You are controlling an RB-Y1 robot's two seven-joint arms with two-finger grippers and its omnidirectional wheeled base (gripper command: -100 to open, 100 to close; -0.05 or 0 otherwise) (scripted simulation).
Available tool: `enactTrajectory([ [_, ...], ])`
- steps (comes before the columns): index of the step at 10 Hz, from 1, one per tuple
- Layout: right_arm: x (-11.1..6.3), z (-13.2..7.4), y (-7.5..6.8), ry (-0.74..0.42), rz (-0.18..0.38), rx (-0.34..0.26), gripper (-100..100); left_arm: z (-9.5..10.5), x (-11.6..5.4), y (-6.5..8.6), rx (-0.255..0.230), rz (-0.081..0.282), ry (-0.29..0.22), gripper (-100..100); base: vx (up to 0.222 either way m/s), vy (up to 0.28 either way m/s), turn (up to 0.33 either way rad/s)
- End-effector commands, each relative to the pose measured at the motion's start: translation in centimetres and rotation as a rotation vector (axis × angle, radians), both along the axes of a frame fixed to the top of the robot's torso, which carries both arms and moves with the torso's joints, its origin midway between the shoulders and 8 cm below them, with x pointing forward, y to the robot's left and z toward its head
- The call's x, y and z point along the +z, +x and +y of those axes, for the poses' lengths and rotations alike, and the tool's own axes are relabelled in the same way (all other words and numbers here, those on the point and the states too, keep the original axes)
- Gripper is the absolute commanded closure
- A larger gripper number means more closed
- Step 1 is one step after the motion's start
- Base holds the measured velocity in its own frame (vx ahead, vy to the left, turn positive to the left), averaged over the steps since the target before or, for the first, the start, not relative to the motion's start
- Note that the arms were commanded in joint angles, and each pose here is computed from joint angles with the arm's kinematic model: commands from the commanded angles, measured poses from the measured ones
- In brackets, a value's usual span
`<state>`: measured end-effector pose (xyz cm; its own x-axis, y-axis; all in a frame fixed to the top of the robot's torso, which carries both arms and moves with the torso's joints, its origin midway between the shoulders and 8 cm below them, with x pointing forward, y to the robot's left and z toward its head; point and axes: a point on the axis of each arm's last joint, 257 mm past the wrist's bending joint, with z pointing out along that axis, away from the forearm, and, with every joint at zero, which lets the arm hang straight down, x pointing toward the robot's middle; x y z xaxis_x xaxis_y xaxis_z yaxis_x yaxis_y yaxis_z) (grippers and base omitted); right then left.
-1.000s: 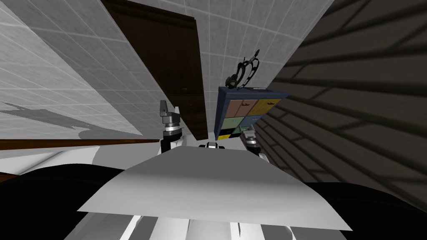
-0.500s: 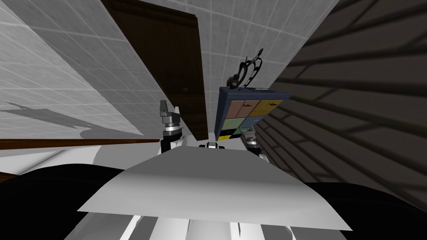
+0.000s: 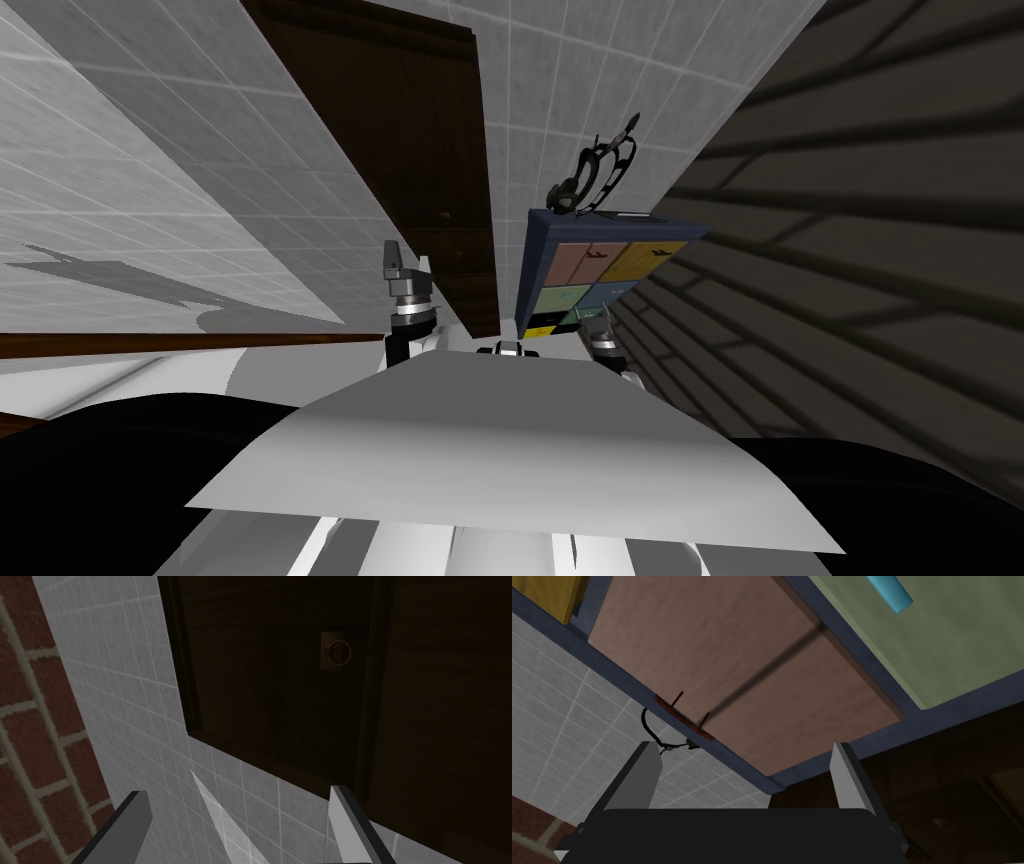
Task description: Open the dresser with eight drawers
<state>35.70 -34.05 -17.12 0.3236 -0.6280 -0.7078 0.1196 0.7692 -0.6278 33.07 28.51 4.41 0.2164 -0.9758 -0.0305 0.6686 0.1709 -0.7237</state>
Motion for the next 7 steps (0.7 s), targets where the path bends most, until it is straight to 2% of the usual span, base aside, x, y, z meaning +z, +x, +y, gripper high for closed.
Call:
enactTrajectory([
  [1, -0.8, -0.4, -0.2, -0.087, 0.003, -0.031, -100, 0.0, 0.0, 0.0, 0.0, 0.0, 0.0, 0, 0.028, 0.009, 0.027],
  [7, -2.4, -1.1, -0.6, -0.257, 0.008, -0.091, -100, 0.0, 0.0, 0.0, 0.0, 0.0, 0.0, 0, 0.025, 0.006, 0.022],
])
